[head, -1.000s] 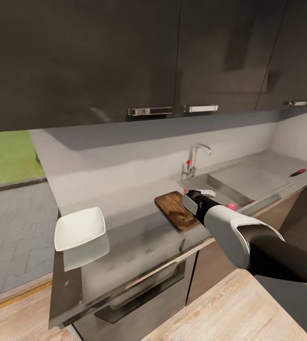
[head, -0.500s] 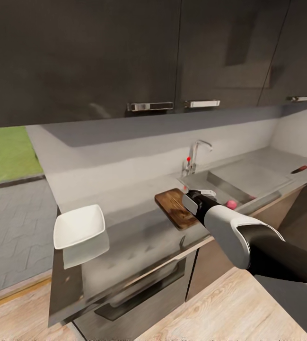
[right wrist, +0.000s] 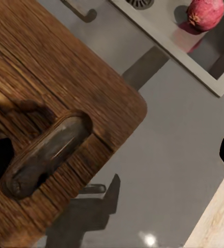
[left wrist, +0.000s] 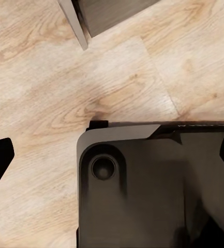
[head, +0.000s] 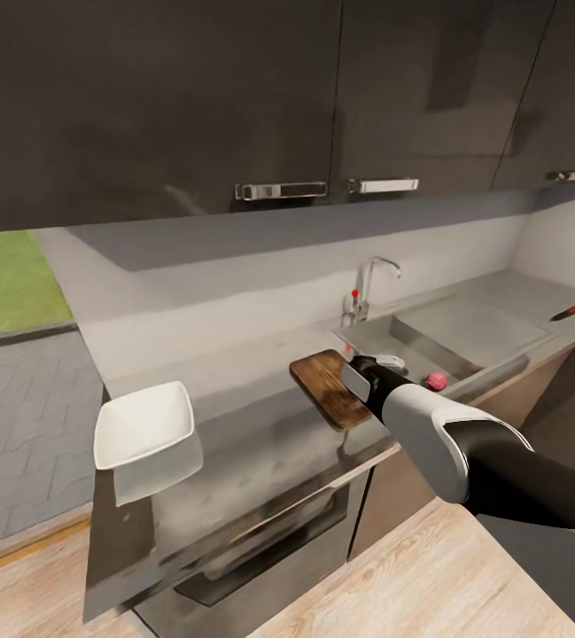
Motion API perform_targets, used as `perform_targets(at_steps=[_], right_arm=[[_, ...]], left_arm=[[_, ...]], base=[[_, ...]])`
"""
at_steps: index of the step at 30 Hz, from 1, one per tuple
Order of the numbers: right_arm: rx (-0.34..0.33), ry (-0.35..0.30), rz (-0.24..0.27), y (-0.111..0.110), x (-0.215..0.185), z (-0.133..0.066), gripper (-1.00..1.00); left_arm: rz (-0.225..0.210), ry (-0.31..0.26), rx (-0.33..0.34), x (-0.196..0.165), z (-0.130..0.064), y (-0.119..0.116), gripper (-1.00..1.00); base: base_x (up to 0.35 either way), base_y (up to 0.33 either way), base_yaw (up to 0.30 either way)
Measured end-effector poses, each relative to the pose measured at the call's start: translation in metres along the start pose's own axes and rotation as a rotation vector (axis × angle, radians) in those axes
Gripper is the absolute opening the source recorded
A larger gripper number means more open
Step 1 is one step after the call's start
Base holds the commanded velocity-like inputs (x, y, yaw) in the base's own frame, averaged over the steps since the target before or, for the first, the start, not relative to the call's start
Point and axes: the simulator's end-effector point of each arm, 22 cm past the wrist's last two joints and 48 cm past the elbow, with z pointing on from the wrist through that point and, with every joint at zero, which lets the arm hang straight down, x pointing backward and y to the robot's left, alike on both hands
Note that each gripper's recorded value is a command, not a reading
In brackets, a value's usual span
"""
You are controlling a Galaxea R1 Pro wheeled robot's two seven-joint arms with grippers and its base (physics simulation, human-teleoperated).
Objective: In the kitchen, take the Vidalia onion out of the sink, dice it on the chopping board with the paring knife, put the diced onion into the bowl on the countertop, then place both the paring knife and the chopping board into the sink.
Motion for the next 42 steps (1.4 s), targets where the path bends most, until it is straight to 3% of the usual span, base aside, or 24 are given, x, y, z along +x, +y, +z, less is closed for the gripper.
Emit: perform_targets(at_steps=[42], right_arm=[[0.007, 0.061, -0.025, 0.01, 0.032, 0.034, 1.0]], left_arm=[[-0.001, 0.066, -0.001, 0.026, 0.0, 0.0, 1.0]], base=[[0.001, -0.021, 0.0]])
